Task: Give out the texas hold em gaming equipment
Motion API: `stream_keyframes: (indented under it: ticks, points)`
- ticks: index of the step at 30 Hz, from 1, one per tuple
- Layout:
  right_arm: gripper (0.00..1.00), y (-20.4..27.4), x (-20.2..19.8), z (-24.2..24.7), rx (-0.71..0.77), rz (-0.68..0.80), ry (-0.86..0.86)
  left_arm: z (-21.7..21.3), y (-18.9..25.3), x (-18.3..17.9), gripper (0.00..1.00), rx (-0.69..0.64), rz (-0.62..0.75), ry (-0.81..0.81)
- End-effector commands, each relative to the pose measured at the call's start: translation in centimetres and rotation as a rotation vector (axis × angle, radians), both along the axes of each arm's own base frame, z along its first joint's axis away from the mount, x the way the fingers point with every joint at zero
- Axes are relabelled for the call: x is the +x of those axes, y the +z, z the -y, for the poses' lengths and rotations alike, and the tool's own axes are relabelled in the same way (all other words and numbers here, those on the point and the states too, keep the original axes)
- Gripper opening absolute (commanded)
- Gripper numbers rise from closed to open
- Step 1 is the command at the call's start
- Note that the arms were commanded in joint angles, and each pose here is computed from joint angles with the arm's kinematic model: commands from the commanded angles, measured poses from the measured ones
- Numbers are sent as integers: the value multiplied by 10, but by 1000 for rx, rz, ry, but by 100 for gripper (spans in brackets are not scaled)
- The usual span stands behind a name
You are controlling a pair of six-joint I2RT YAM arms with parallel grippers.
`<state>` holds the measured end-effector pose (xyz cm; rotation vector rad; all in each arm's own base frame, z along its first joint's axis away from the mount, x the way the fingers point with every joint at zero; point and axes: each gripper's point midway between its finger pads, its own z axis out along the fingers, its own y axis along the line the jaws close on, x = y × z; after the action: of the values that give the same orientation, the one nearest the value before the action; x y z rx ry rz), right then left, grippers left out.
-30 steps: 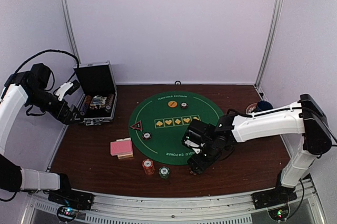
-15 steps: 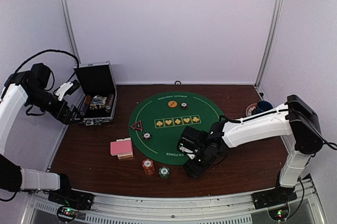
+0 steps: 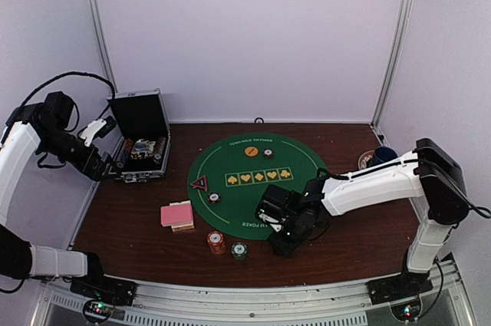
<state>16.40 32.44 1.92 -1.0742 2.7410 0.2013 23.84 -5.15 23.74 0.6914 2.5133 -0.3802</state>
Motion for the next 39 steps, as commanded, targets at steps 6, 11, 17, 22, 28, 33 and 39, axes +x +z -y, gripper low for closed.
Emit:
stream_keyframes:
  ticks: [6, 11, 17, 22, 28, 33, 39]
  points:
    - [48, -1, -4, 11, -60, 7, 27, -1, 8, 1, 97, 6, 24, -2]
    - [57, 1, -6, 13, -72, -1, 42, -2, 8, 0, 98, 8, 25, -2]
    - [49, 3, -6, 14, -68, -2, 38, -1, 9, 0, 98, 7, 27, -3]
    - [30, 8, -4, 15, -72, 13, 33, -1, 8, 0, 98, 7, 27, -5]
    - [17, 37, 11, 6, -54, 71, 21, -1, 8, 0, 98, 7, 27, -5]
    - [15, 85, 52, -1, 11, 159, -43, -1, 9, -1, 98, 8, 31, -6]
    - [15, 108, 121, 16, 44, 231, -183, 0, 9, -1, 97, 1, 30, -8]
